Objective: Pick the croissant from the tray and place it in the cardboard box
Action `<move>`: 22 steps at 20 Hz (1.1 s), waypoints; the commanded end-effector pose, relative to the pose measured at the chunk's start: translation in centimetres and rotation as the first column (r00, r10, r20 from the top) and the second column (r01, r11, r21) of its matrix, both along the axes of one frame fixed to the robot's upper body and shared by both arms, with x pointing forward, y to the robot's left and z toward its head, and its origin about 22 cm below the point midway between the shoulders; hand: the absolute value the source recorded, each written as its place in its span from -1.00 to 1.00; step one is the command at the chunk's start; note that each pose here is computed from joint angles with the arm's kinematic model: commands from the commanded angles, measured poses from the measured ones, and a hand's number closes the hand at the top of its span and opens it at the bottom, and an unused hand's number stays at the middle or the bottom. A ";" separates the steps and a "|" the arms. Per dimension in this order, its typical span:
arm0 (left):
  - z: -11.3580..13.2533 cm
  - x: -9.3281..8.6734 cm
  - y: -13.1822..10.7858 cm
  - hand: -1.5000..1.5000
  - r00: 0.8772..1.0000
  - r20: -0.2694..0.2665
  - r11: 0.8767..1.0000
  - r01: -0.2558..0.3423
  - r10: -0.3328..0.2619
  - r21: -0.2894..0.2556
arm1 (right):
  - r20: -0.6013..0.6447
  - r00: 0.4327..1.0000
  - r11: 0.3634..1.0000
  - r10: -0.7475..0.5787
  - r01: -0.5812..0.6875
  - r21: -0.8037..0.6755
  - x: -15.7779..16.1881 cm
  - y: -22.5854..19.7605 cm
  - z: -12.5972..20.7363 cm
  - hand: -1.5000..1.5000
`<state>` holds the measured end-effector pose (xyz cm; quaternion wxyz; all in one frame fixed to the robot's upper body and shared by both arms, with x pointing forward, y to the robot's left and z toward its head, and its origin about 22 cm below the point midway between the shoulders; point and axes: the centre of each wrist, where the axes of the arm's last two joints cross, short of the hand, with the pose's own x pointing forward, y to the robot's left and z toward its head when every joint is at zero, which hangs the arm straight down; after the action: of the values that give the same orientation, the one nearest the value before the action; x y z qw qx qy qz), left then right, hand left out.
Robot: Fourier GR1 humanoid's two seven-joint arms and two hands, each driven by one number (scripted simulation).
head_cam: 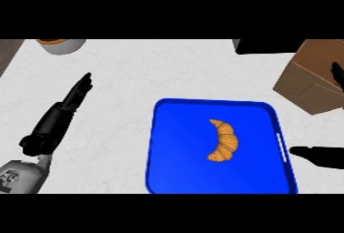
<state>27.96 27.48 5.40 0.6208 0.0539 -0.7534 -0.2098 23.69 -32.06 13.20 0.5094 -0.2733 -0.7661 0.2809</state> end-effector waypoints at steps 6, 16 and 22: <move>0.2 0.9 -2.3 0.00 0.999 0.019 0.999 0.045 -0.046 0.020 | -0.216 0.976 0.911 -0.011 -0.079 -0.404 -2.2 2.9 2.9 -1.00; 2.2 1.0 -1.8 0.00 0.997 0.021 0.997 0.077 -0.077 0.012 | -0.397 0.910 0.775 -0.116 -0.167 -0.610 -4.1 11.2 3.9 -1.00; 1.6 2.7 -0.6 0.00 0.998 0.021 0.998 0.054 -0.054 0.012 | -0.472 0.861 0.721 -0.190 -0.204 -0.662 -3.2 16.5 3.2 -1.00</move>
<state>29.78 26.21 6.73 0.6069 0.0369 -0.7582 -0.2356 20.36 -18.77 16.64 0.5499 -0.3440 -0.4795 0.5910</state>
